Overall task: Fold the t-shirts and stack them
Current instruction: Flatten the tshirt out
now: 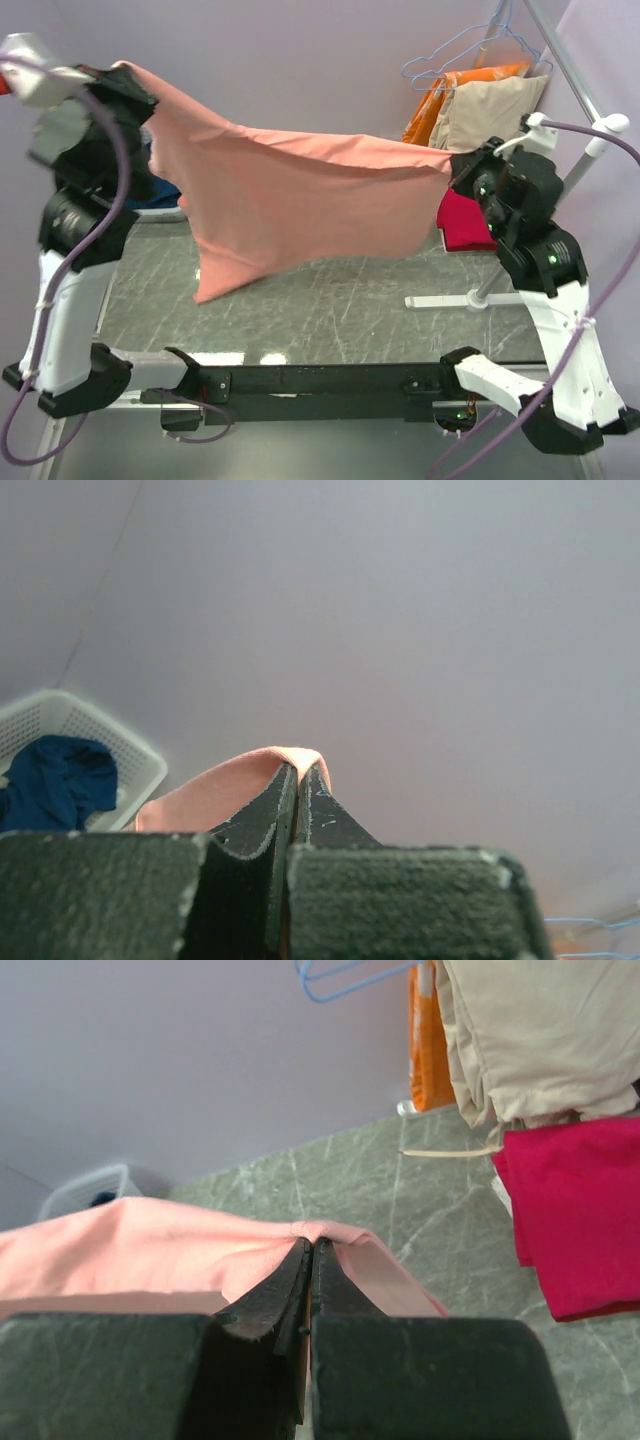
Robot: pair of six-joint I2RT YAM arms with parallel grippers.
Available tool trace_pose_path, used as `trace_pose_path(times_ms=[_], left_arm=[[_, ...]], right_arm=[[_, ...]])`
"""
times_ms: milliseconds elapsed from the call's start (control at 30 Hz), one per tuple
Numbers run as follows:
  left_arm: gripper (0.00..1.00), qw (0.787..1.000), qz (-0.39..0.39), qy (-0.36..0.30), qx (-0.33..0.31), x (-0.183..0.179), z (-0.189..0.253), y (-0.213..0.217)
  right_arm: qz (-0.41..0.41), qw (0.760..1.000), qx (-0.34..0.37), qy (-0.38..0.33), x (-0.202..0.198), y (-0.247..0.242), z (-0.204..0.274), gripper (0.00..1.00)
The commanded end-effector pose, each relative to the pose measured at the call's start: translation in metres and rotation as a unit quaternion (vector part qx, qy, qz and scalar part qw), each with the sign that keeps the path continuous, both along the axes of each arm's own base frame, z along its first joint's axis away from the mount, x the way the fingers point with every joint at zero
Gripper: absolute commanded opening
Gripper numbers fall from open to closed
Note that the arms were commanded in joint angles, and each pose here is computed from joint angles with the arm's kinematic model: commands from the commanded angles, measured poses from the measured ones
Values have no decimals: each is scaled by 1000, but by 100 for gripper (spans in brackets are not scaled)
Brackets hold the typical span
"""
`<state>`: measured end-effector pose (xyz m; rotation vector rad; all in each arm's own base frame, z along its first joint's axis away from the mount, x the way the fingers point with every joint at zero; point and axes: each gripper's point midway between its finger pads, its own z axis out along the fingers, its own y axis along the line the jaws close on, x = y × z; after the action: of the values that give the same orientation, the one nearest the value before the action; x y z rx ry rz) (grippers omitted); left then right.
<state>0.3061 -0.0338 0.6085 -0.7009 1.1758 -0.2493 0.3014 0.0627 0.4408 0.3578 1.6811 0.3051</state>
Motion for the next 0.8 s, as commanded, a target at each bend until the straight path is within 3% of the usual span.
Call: trace_pose_path(times_ms=[0,300,467,567,667,767], left_arm=[[1,992,-6,-112,-55,-87,63,49],[1,986,-39,-150,-68,-166,70,85],[1,981,-47,-175,-67,-189,82,94],[1,982,-44,-177,-57,-184,86,91],[1,988,-45,-145,-32,-151,80,72],[1,995,-57,-81,3,-93,54,35]], right_arm=[[13,996,22,-83,-38,-10,52,0],[66,989,39,-124,-98,-11,67,0],[80,984,45,-153,-120,-13,89,0],[84,983,46,-157,-118,-11,96,0],[84,985,45,-144,-102,-5,87,0],[75,990,45,-107,-72,2,54,0]])
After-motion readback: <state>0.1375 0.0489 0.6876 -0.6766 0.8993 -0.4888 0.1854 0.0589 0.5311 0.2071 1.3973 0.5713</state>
